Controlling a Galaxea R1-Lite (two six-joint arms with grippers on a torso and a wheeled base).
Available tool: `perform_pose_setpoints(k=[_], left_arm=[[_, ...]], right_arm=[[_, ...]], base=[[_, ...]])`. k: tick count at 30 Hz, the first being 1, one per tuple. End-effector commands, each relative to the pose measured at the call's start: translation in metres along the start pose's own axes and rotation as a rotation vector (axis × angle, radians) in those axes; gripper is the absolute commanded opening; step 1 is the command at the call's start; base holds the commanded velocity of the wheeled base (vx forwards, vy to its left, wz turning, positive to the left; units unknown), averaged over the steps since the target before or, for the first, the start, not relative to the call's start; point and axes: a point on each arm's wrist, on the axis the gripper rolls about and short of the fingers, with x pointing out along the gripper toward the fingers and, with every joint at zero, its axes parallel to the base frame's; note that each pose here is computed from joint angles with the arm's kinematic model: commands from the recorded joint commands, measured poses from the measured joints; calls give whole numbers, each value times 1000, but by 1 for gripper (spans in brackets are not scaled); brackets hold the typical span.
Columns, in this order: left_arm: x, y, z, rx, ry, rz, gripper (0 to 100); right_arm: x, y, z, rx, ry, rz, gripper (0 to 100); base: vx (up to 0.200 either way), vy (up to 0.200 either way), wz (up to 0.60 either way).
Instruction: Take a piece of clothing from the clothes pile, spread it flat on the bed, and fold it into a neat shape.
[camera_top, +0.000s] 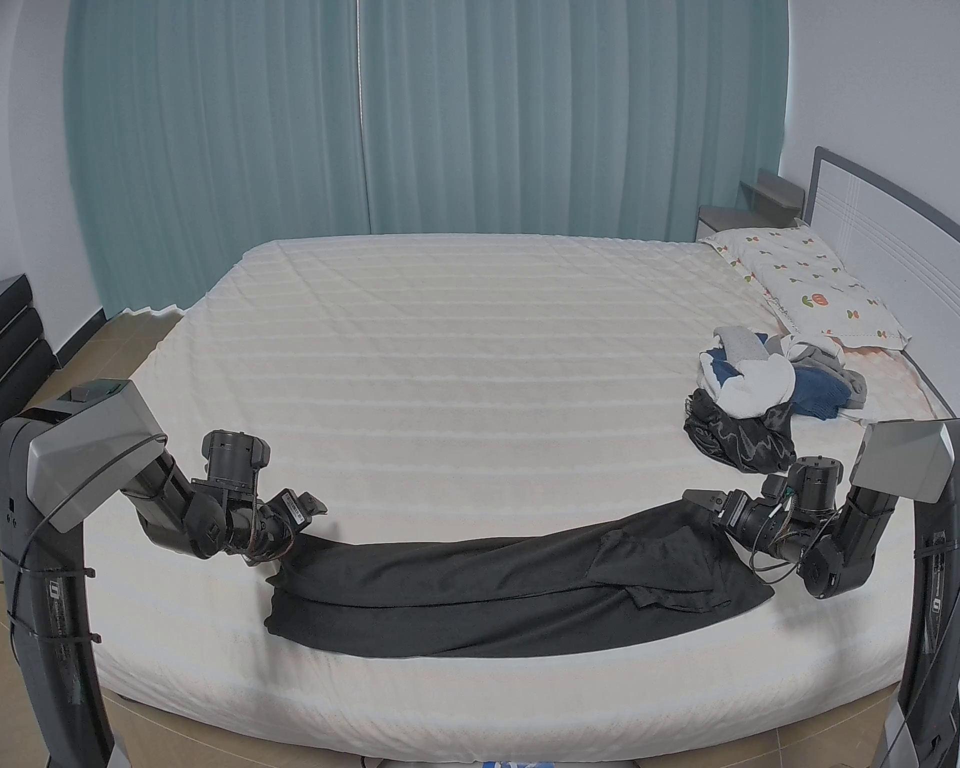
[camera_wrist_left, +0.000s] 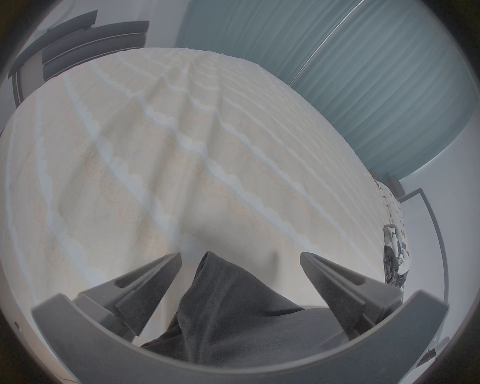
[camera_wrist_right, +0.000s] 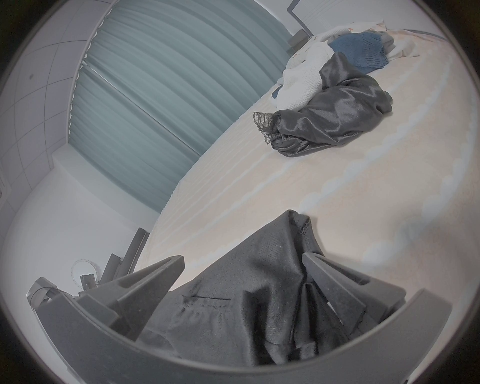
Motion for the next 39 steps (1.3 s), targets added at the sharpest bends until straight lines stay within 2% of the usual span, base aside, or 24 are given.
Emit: perform_pose_setpoints(k=[1, 2, 3, 5, 6, 16, 24, 35, 36, 39], left_arm=[[5, 3, -3, -4, 11, 9, 100], [5, 3, -3, -5, 11, 8, 100], [5, 3, -3, -5, 12, 8, 0], [5, 3, -3, -7, 12, 8, 0], [6, 3, -4, -7, 13, 9, 0], [7, 3, -6, -3, 15, 14, 0], [6, 6, -10, -3, 21, 29, 0], [6, 6, -10, -9, 22, 33, 0], [6, 6, -10, -9, 22, 33, 0], [6, 6, -10, -11, 21, 32, 0]], right_arm=[[5, -4, 1, 1, -5, -2, 100], [5, -4, 1, 1, -5, -2, 100], [6, -5, 0, 1, -5, -4, 100], [7, -7, 0, 3, -4, -6, 100], [7, -8, -1, 4, 0, -9, 0], [10, -12, 8, 0, -37, -7, 0], [25, -15, 34, 46, -120, 39, 0], [30, -27, 33, 73, -69, 24, 0], [30, -26, 32, 74, -63, 27, 100], [28, -23, 31, 67, -66, 33, 100]], base=[[0, 0, 0], [0, 0, 0], [0, 0, 0], [0, 0, 0], [0, 0, 0], [0, 0, 0], [0, 0, 0], [0, 0, 0], [0, 0, 0], [0, 0, 0]])
